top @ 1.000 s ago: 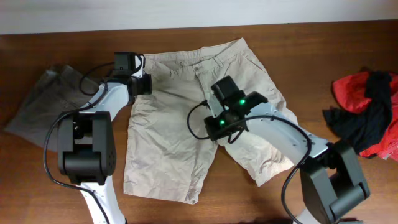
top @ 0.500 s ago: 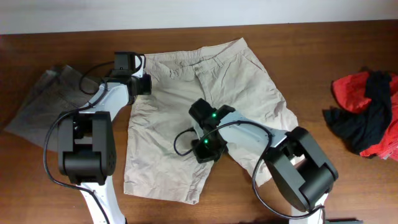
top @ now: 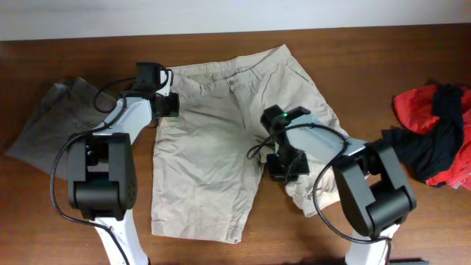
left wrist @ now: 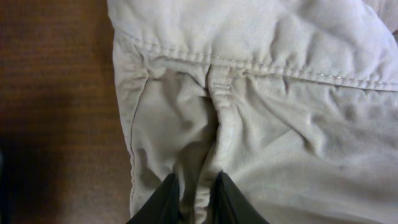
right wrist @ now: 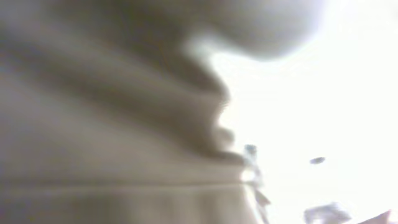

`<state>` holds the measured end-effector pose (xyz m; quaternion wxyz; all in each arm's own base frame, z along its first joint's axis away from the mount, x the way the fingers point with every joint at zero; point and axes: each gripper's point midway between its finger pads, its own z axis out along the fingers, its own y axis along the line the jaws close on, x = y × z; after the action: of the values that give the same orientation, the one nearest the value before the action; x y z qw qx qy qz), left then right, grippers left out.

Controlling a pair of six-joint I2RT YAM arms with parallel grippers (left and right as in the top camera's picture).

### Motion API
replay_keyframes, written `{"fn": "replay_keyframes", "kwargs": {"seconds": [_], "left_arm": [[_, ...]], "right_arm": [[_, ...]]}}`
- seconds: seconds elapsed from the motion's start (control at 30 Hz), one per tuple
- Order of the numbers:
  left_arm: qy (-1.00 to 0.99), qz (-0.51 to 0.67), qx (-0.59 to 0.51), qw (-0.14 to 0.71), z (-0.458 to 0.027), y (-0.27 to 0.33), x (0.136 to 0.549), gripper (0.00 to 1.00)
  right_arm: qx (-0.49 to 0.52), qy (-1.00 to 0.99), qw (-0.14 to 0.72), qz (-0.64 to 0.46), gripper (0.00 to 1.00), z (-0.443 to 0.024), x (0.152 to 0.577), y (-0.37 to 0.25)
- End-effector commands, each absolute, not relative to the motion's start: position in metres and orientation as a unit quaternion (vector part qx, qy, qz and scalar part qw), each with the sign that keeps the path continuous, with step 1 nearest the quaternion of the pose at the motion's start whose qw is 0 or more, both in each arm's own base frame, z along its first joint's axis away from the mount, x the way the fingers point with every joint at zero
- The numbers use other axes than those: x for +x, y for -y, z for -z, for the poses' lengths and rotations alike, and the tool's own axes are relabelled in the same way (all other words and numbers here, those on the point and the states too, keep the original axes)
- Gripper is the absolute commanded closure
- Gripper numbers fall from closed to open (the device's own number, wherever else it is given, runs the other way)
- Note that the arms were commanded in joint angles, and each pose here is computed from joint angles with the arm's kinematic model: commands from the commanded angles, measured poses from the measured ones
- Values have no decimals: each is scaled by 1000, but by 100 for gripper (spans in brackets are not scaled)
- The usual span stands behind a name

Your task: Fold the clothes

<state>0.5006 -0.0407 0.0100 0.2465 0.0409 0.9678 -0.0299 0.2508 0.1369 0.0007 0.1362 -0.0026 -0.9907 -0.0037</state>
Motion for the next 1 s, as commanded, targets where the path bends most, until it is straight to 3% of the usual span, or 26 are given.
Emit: {"fn": "replay_keyframes", "kwargs": {"seconds": [0.0,0.1,0.2,0.4,0.53,0.7,0.87,0.97], "left_arm": [[-966,26,44,253,-24,39,501,79],[-966,26,44,254,-27,39,501,72],[-963,26,44,266,-42,39,502,62],[-947,28,46,317,-106,41,499,51],[-931,38,62,357,-142,58,500,51],[-901,25,140,411,-158,85,519,51],[-888,18,167,429,-133,94,543,50],[-891,31,173,419,-102,100,550,57]], "right_arm": [[5,992,126,-14,96,0,261,-116],[90,978,145,120,95,-15,252,-151],[128,967,104,194,93,-50,255,-173],[100,971,-26,214,96,-121,284,-167],[34,980,-67,182,96,-126,306,-141],[9,981,-61,184,96,-114,317,-133],[9,980,-48,195,96,-112,313,-137],[8,979,-41,197,96,-112,310,-138]]}}
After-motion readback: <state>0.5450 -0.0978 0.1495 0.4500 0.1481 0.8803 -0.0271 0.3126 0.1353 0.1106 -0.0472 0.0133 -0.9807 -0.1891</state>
